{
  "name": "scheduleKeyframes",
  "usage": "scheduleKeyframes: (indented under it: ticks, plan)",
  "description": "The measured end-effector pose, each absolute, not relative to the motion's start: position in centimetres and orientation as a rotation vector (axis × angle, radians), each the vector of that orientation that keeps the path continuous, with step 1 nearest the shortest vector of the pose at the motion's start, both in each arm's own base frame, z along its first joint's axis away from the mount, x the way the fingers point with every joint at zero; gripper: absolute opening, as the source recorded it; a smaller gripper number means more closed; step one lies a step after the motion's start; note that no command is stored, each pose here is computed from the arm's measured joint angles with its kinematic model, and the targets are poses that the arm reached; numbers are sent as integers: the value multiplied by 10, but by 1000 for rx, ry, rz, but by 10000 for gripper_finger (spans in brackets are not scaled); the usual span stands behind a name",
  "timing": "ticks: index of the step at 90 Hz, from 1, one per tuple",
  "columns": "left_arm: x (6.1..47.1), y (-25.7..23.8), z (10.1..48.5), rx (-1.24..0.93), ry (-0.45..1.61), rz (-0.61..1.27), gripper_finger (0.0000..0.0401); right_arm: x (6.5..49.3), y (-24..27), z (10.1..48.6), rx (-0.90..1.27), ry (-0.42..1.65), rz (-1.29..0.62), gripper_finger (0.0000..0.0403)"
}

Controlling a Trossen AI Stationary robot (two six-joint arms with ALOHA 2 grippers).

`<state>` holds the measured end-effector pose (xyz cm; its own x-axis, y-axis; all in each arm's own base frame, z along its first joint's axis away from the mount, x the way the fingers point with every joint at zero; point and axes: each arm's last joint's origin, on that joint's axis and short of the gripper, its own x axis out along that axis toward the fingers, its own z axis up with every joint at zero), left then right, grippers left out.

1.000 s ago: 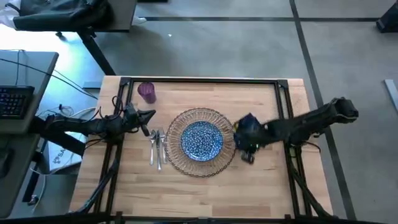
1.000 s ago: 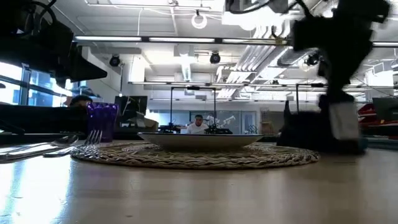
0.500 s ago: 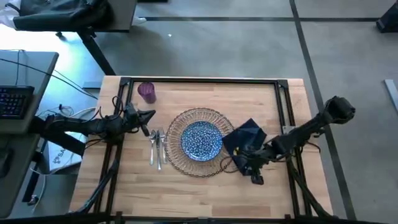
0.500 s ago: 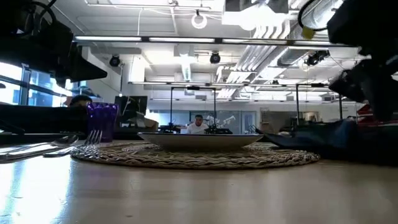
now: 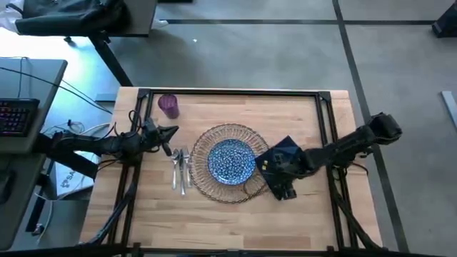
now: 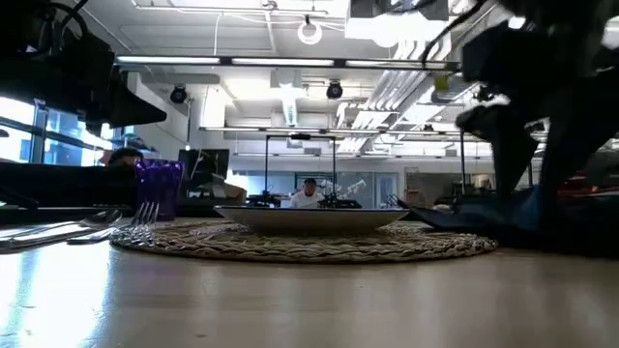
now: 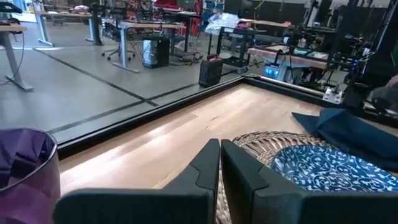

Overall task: Set table place
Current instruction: Fold the blue napkin

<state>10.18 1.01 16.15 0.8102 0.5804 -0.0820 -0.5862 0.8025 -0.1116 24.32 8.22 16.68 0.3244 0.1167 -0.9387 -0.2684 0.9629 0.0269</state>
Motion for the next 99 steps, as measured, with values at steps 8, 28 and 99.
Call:
scheduleKeyframes:
  ticks: [8, 28, 99]
  plan:
    - [102, 10, 161, -133, 47, 625, 0, 246, 80, 162, -188, 1275, 348, 157]
    - [102, 10, 161, -147, 47, 625, 0, 240, 78, 168, -259, 1405, 473, 136]
    - [102, 10, 161, -146, 48, 624, 0, 238, 105, 171, -449, 1357, 624, 132]
